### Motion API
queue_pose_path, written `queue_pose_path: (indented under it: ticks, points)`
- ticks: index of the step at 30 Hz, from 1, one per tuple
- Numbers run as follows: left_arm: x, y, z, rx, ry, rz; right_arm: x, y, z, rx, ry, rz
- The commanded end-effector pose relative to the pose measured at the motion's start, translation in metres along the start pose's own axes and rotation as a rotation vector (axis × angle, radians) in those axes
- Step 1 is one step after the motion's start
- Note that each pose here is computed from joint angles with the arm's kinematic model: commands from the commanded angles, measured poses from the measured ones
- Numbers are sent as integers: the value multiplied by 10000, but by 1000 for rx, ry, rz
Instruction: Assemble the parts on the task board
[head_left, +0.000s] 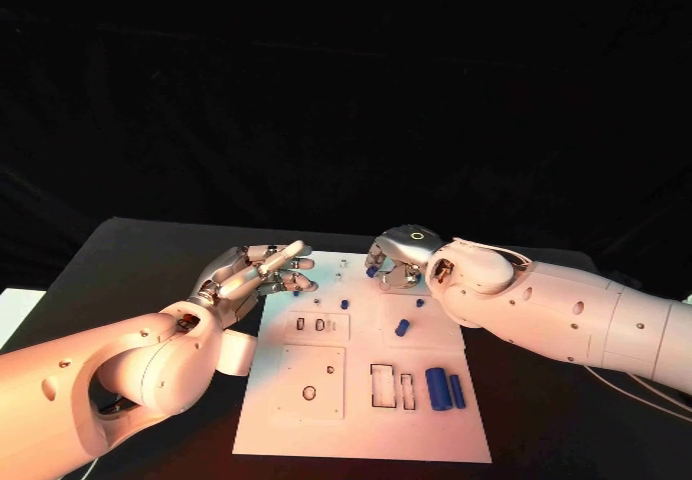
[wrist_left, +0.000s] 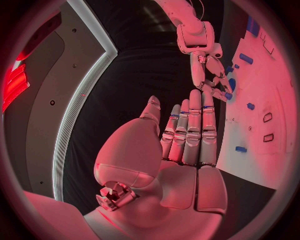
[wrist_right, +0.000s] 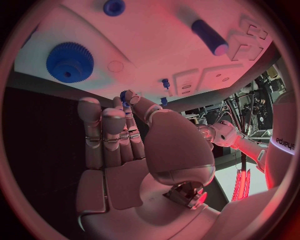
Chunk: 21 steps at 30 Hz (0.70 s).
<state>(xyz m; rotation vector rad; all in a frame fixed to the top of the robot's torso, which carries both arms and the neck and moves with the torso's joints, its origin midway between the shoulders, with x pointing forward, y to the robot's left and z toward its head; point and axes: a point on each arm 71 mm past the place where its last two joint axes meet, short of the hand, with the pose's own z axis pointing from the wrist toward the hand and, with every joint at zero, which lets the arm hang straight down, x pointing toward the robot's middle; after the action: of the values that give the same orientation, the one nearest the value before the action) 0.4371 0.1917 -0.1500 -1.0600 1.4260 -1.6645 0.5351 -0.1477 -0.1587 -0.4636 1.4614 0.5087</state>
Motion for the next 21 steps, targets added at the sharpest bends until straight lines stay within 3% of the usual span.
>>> queue_pose_path:
  ticks: [1,21]
  points:
    - [25,-11,2,3,22,-11,-46,5,54,31,-67,2]
    - [68,0,30,1,33,-10,-21,100,379,76,-84,12]
